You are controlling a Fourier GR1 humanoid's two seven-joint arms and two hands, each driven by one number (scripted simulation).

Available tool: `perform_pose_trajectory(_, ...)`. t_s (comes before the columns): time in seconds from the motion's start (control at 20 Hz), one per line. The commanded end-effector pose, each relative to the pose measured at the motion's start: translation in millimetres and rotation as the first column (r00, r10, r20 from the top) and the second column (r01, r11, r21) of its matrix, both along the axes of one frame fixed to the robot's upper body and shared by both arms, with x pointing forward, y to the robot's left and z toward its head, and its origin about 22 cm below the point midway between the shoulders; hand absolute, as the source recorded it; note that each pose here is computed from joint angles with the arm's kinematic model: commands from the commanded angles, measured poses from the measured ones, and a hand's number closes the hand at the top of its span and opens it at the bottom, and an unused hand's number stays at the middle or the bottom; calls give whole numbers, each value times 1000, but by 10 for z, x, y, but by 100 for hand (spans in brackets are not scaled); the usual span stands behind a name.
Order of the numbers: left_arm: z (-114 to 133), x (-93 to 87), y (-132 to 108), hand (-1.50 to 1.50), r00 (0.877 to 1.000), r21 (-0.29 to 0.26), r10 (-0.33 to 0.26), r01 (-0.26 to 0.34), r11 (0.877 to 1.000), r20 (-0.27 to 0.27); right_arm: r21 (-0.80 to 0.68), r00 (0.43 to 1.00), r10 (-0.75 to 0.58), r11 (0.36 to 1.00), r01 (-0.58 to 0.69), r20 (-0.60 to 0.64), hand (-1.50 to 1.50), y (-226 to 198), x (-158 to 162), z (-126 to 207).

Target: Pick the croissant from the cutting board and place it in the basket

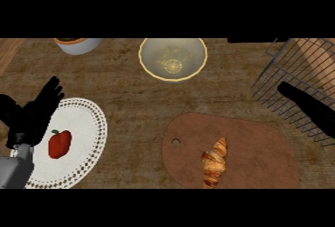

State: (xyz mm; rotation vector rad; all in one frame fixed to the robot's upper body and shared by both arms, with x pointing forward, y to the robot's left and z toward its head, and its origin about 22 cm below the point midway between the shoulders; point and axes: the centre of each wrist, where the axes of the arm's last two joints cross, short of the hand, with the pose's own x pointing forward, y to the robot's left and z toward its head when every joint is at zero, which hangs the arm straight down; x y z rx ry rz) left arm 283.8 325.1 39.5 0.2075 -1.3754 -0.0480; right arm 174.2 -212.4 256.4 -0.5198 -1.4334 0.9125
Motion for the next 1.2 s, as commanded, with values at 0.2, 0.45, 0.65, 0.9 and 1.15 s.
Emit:
perform_pose_trajectory(0.2, 180, 174, 15, 0, 1000, 8, -9, 9, 1000, 6, -31, 990, -127, 992, 125, -68, -150, -69, -276, -449)
perform_pose_trajectory(0.45, 47, 87, -87, 0, 999, -1, -34, 34, 999, 1, -3, 992, -125, 992, 125, 2, -150, 102, -95, -767)
perform_pose_trajectory(0.65, 44, 19, 153, 0, 1000, 6, -24, 24, 1000, 4, 49, 989, -145, 989, 143, 32, -150, 91, -6, -1216)
perform_pose_trajectory(0.9, -28, 28, -26, 0, 1000, 1, -21, 21, 1000, 8, 85, 986, -162, 984, 159, 33, -150, 348, 83, -1687)
perform_pose_trajectory(1.15, -37, 1, -209, 0, 1000, -1, -28, 28, 1000, -2, 4, 983, -158, 987, 159, -89, -150, 389, 277, -1829)
